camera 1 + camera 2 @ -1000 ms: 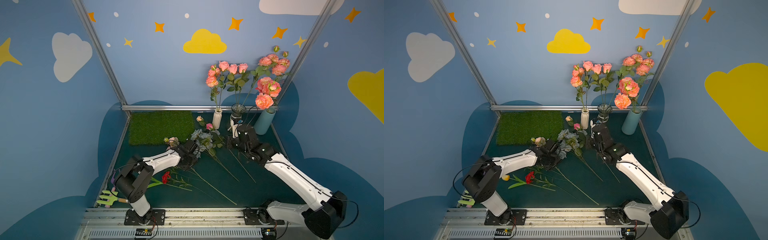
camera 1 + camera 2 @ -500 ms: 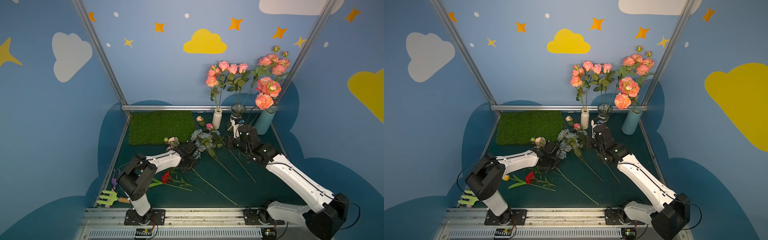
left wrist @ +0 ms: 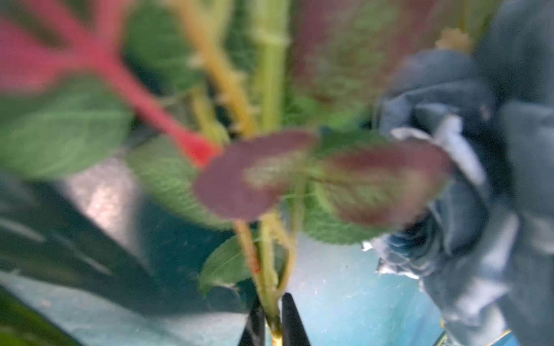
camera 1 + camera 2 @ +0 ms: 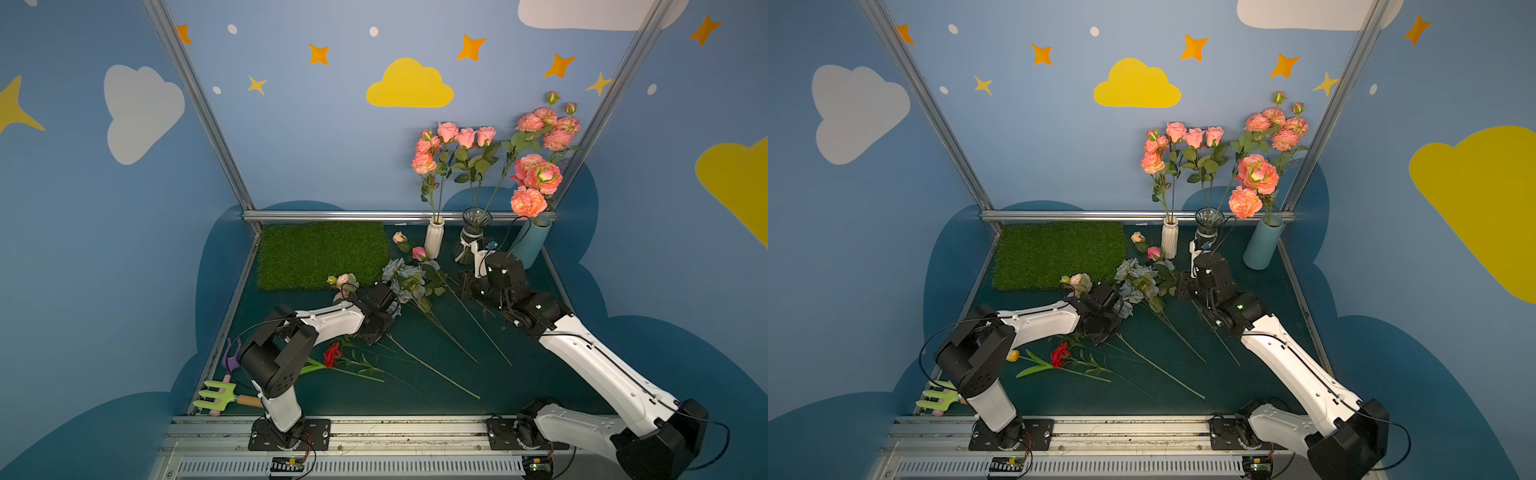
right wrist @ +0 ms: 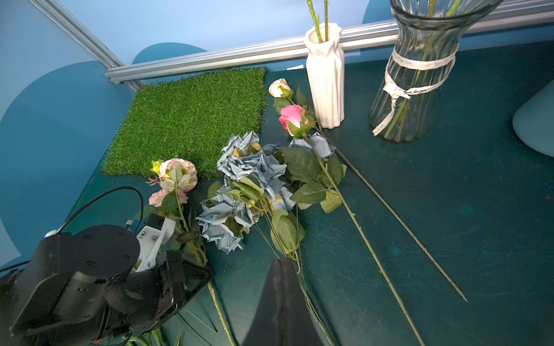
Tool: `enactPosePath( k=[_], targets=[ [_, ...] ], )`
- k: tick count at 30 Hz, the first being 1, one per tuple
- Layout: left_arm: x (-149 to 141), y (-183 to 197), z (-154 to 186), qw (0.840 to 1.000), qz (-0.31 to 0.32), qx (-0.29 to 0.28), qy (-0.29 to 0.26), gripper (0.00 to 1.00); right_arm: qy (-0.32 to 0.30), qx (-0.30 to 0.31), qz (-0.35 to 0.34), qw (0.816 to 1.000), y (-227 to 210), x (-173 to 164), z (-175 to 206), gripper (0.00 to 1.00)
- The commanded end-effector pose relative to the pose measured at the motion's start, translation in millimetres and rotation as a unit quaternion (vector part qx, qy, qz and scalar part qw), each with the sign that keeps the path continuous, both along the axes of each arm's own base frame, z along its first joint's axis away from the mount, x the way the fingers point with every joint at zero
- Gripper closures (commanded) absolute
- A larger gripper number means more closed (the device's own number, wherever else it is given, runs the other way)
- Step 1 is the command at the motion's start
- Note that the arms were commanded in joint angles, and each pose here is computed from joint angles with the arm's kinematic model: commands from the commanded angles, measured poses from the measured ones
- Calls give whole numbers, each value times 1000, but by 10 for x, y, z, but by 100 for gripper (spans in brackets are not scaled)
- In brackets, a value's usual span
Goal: Place the pink flowers into the vase
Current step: Pick up the flower at the center of the board.
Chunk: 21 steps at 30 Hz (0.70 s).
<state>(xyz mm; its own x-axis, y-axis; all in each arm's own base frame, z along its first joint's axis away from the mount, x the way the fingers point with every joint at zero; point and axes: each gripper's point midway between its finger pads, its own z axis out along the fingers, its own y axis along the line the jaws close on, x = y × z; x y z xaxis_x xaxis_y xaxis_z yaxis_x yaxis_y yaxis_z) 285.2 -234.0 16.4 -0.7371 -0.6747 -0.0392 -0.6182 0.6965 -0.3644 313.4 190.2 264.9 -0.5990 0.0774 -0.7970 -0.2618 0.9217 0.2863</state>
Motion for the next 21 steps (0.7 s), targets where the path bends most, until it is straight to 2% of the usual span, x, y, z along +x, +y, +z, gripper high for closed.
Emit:
enactPosePath(
  k=[1, 7, 12, 16, 21],
  targets=[
    [-134, 206, -88, 999, 29, 41, 4, 96, -2, 10, 1, 1000, -16, -33, 12, 100],
    [-111, 237, 125, 996, 50, 45, -53, 98, -9, 13, 7, 1000, -12, -51, 46, 100],
    [-21, 224, 373, 986, 74, 25, -145, 98, -17, 16, 26, 999, 34, -77, 96, 100],
    [101, 204, 653, 971, 81, 9, -227, 98, -23, 19, 78, 997, 220, -133, 165, 100],
    [318, 100, 1179, 941, 47, -11, -334, 98, -3, 26, 179, 983, 616, -260, 152, 100]
  ],
)
